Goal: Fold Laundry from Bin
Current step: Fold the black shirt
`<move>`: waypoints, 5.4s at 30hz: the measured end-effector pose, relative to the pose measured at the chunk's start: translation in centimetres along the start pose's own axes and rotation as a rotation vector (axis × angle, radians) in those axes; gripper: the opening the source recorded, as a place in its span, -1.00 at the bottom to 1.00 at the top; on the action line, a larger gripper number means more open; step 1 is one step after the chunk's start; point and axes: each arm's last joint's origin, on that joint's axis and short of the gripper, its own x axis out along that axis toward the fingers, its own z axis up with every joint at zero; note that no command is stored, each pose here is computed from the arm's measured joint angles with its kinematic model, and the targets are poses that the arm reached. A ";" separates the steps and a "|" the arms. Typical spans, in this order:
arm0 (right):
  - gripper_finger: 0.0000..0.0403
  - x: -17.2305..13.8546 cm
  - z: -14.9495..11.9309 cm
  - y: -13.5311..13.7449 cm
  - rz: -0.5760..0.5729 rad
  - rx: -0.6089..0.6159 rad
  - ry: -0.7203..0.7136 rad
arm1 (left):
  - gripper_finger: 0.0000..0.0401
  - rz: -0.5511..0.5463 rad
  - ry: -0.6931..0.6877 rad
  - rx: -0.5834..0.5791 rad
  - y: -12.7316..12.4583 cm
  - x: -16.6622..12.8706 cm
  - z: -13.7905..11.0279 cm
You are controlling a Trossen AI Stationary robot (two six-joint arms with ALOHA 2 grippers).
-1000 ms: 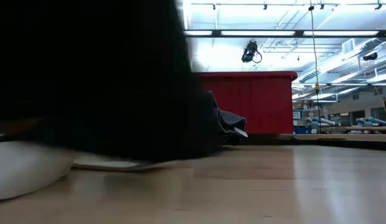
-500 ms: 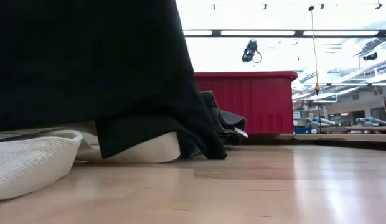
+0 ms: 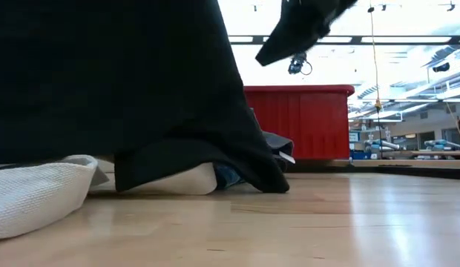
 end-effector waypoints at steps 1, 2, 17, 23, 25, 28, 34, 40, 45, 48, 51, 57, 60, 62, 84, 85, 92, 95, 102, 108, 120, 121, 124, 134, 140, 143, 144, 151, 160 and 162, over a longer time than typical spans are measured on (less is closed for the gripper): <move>0.08 0.5 -0.9 0.2 0.015 0.011 -0.017 | -0.96 0.000 0.000 0.000 0.0 0.0 0.0; 0.08 0.9 -1.7 0.3 0.027 0.025 -0.029 | -0.96 -0.001 -0.001 0.000 0.0 0.0 0.0; 0.08 3.3 -9.7 3.4 0.175 0.271 -0.110 | -0.96 -0.007 -0.003 -0.011 -0.1 0.0 0.0; 0.08 6.7 -10.5 5.2 0.126 0.192 -0.062 | -0.96 -0.009 -0.003 -0.012 -0.1 0.0 0.0; 0.08 7.5 -10.5 5.4 0.121 0.179 -0.053 | -0.96 -0.010 -0.003 -0.011 -0.1 0.0 0.0; 0.01 8.3 -10.2 5.8 0.135 0.146 -0.047 | -0.97 -0.009 0.000 -0.011 -0.1 0.0 0.0; -0.78 7.8 -9.6 6.5 0.132 0.103 -0.071 | -0.97 -0.011 -0.007 -0.082 -0.1 0.0 0.0; -0.94 3.2 -8.0 6.8 -0.005 0.011 -0.100 | -0.97 -0.063 0.007 -0.104 -0.9 -0.1 -0.1; -0.96 -2.3 -6.2 5.4 -0.380 -0.007 -0.165 | -0.97 -0.217 0.080 -0.051 -3.4 0.2 -1.6; -0.96 -4.2 -5.2 3.7 -0.543 0.002 -0.225 | -0.97 -0.358 0.118 -0.082 -5.2 1.1 -3.5; -0.96 -4.8 -4.3 1.8 -0.640 -0.025 -0.226 | -0.97 -0.441 0.204 -0.115 -6.6 2.5 -5.8; -0.95 -3.5 -3.4 -2.3 -0.848 -0.174 -0.095 | -0.97 -0.541 0.294 -0.243 -7.7 6.1 -9.5; -0.93 -2.4 -3.2 -4.2 -0.882 -0.182 -0.026 | -0.97 -0.573 0.342 -0.300 -8.7 8.0 -11.3; -0.91 -2.0 -3.4 -5.0 -0.847 -0.192 0.020 | -0.97 -0.603 0.394 -0.315 -9.8 9.3 -12.8; -0.18 -7.0 -8.5 -3.9 -0.446 0.244 0.240 | -0.92 -1.016 0.539 -0.251 -23.5 14.3 -21.1; -0.19 -6.9 -9.0 -3.4 -0.460 0.228 0.208 | -0.90 -1.024 0.543 -0.240 -23.7 14.2 -21.2; -0.19 -7.1 -11.2 -1.6 -0.472 0.197 0.038 | -0.53 -1.073 0.523 -0.182 -24.4 13.5 -20.7; -0.19 -7.7 -10.5 -1.3 -0.441 0.216 0.010 | -0.21 -1.113 0.464 -0.122 -25.1 12.8 -19.6; -0.19 -8.6 -9.2 -0.4 -0.423 0.306 -0.130 | 0.42 -1.221 0.396 -0.004 -26.1 9.2 -16.1; -0.19 -7.2 -9.9 1.7 -0.440 0.262 -0.199 | 0.46 -1.349 0.621 -0.020 -26.0 6.5 -16.3; -0.19 -6.8 -9.6 2.8 -0.387 0.253 -0.205 | 0.13 -1.711 0.897 0.040 -31.8 -5.6 -21.5; -0.19 -6.8 -9.5 2.8 -0.388 0.254 -0.208 | 0.11 -1.734 0.911 0.061 -32.1 -7.2 -21.7; -0.19 -6.8 -9.4 2.7 -0.410 0.257 -0.234 | 0.05 -1.785 0.929 0.099 -32.6 -10.9 -21.3; -0.19 -6.5 -8.7 2.5 -0.438 0.318 -0.287 | -0.05 -1.879 0.878 0.282 -32.9 -18.5 -19.0; -0.19 -6.4 -8.4 2.7 -0.421 0.349 -0.301 | -0.06 -1.769 0.937 0.336 -32.3 -20.4 -18.4; -0.19 -6.5 -8.3 2.9 -0.406 0.369 -0.314 | -0.06 -1.694 0.991 0.353 -31.9 -21.5 -18.2; -0.19 -6.6 -8.2 3.0 -0.398 0.375 -0.317 | -0.06 -1.673 0.995 0.363 -31.7 -22.0 -18.0; -0.19 -6.9 -8.1 3.9 -0.363 0.409 -0.351 | -0.06 -1.589 0.831 0.467 -30.6 -25.7 -16.4; -0.19 -5.7 -8.2 5.4 -0.369 0.363 -0.373 | -0.06 -1.477 0.617 0.675 -29.4 -28.1 -16.2; -0.19 -5.6 -8.0 5.6 -0.365 0.360 -0.381 | -0.06 -1.477 0.617 0.677 -29.5 -28.2 -16.2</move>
